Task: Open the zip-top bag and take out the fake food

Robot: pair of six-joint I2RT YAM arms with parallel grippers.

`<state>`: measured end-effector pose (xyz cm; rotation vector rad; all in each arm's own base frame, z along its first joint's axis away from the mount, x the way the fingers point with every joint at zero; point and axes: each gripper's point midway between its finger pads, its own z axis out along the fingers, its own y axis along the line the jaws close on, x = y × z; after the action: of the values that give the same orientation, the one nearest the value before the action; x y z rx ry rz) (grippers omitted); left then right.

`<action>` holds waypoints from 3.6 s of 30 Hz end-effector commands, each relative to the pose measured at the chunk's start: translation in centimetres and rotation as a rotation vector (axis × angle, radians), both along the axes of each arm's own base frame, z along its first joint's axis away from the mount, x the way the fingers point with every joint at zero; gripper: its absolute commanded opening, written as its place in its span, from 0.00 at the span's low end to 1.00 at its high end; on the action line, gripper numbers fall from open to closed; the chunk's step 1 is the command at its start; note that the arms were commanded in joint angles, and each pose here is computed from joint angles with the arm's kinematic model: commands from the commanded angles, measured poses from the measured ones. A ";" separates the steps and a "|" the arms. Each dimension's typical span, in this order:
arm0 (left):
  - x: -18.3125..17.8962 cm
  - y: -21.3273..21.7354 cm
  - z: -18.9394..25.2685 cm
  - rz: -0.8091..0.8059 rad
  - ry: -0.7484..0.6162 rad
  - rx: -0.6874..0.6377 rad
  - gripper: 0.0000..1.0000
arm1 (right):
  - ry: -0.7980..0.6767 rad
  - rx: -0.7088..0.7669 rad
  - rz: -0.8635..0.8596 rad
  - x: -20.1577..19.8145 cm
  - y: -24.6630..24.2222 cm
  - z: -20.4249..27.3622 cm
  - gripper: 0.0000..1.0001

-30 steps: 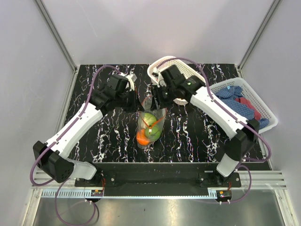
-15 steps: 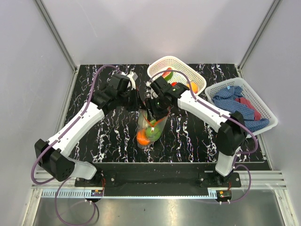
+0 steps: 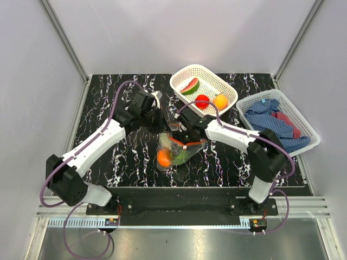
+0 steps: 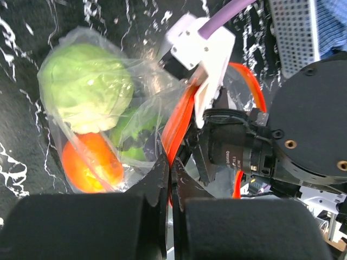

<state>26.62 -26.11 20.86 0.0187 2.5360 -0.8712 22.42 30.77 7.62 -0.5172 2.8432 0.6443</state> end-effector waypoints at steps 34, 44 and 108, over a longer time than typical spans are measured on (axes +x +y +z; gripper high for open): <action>-1.5 0.7 -1.2 -0.072 -0.046 0.049 0.00 | -0.441 0.247 -0.144 3.2 -1.1 12.4 0.31; -2.0 1.8 -0.7 -0.055 -0.071 0.067 0.00 | -0.604 0.255 -0.193 4.9 -2.5 18.6 0.29; -2.0 2.2 3.0 -0.084 -0.184 0.048 0.00 | -0.425 -0.007 -0.318 16.6 -4.9 15.5 1.00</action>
<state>23.49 -24.17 21.74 0.2874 2.4804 -0.8182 45.41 22.79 18.89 -0.0264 2.5047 0.2432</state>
